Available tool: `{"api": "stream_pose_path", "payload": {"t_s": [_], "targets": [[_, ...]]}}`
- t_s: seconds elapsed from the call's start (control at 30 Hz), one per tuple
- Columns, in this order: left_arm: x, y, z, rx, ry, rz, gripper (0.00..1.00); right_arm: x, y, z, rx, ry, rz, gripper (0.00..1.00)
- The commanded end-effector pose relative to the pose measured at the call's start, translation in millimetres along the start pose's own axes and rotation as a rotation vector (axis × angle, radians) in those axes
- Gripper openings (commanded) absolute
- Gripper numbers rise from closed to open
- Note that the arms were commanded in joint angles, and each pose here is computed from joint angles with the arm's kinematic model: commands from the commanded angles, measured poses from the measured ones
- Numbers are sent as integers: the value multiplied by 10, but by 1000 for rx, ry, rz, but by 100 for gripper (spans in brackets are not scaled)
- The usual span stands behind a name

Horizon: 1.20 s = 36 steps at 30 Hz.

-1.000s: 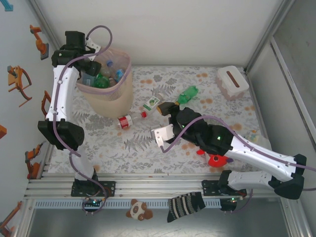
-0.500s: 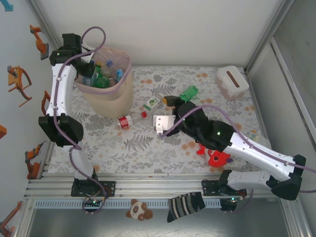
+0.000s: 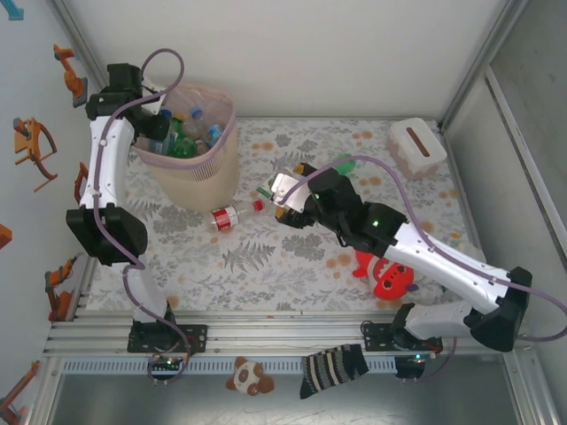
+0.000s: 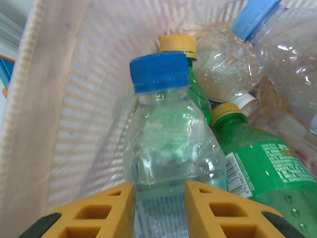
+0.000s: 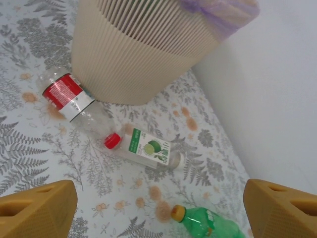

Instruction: Put the plastic bottles in the bin

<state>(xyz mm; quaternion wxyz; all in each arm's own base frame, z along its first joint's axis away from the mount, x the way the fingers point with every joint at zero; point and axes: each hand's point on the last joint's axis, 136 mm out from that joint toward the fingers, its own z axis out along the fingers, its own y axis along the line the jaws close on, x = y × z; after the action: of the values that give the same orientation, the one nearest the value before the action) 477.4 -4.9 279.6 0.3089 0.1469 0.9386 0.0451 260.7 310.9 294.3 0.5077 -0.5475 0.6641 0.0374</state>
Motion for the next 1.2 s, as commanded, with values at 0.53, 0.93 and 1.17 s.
{"api": "stream_pose_path", "payload": {"t_s": [0.53, 0.93, 1.17], "targets": [[76, -351, -921, 161, -228, -138, 38, 769, 656, 1320, -440, 86, -367, 79], [143, -725, -1287, 351, -362, -202, 46, 634, 816, 2031, -501, -35, -452, 81], [92, -762, -1402, 379, -395, -206, 48, 638, 979, 2299, -569, -54, -464, 81]]}}
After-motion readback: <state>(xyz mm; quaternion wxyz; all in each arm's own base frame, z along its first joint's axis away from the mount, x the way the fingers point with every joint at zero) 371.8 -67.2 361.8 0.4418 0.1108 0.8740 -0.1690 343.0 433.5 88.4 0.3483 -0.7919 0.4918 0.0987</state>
